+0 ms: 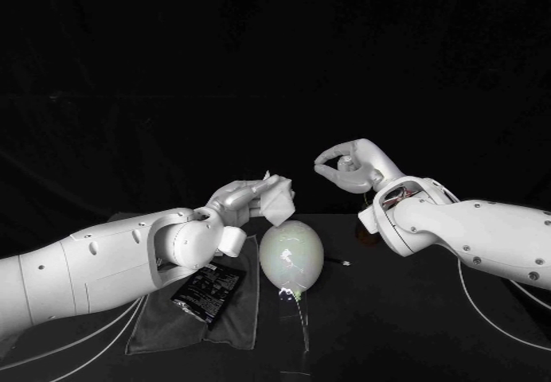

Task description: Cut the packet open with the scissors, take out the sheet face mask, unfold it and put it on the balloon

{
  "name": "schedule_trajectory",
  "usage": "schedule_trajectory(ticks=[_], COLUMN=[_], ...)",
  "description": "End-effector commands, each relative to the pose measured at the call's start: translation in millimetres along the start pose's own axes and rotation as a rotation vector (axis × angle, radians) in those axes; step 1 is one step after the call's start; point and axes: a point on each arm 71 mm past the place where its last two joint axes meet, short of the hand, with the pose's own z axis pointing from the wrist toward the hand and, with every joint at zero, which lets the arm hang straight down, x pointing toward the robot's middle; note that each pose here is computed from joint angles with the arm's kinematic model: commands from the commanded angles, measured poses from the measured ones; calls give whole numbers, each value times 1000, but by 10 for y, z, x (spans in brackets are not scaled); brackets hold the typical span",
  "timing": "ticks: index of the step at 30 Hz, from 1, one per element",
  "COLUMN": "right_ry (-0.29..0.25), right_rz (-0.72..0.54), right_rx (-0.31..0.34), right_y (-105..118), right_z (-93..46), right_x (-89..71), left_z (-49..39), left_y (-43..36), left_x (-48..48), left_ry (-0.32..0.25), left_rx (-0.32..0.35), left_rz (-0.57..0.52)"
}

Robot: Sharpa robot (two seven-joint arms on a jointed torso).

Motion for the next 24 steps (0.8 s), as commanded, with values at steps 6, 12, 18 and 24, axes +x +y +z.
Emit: schedule_trajectory(ticks=[6, 12, 18, 24], right_ry=[75, 104, 127, 141], right_rz=[79, 88, 94, 97], right_rx=[21, 15, 14, 13], right_y=[-44, -21, -5, 1], right_z=[-12, -26, -40, -42], right_x=[11, 44, 75, 97], left_z=[3, 1, -2, -6], left_y=[-29, -34, -35, -35], left_x=[19, 18, 15, 8], left_ry=[23, 25, 29, 32], left_rx=[22, 29, 29, 26], left_rz=[14, 16, 15, 14])
